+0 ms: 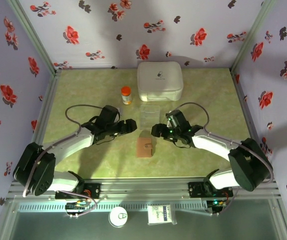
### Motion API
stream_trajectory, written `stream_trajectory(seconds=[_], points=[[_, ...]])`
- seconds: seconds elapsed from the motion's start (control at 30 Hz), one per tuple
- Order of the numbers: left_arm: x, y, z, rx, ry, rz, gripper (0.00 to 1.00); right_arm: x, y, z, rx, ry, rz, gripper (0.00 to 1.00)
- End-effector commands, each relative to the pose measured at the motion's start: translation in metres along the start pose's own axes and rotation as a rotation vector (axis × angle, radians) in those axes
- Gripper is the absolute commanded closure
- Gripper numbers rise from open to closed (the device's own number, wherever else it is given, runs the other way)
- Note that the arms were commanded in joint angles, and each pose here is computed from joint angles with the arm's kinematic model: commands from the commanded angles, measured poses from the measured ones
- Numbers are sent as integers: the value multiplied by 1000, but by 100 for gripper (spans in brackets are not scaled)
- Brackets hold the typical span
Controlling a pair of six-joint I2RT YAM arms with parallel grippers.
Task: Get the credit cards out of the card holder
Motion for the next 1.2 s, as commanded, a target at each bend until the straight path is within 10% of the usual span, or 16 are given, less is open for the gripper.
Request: stream_trajectory(seconds=[0.0, 0.6, 1.17], points=[[0, -9, 16, 37, 58, 56, 24, -6, 3, 16, -56, 49, -13, 33], [-19, -12, 42, 93, 141, 74, 48, 14, 3, 33, 521, 270, 363, 57], [-7, -9, 47, 194, 143, 156, 77, -13, 25, 46, 130, 225, 442, 61]])
Point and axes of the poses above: each hand's point on the last joint's axis, 136 mm out from that joint toward the fingers, its own x axis back along the fingers, its own y axis along the line the jaws close on, z = x × y, the point moved 1 cm from there along x, back along the fingers, and after that the axes turned 1 degree about x, right-handed, at the moved point
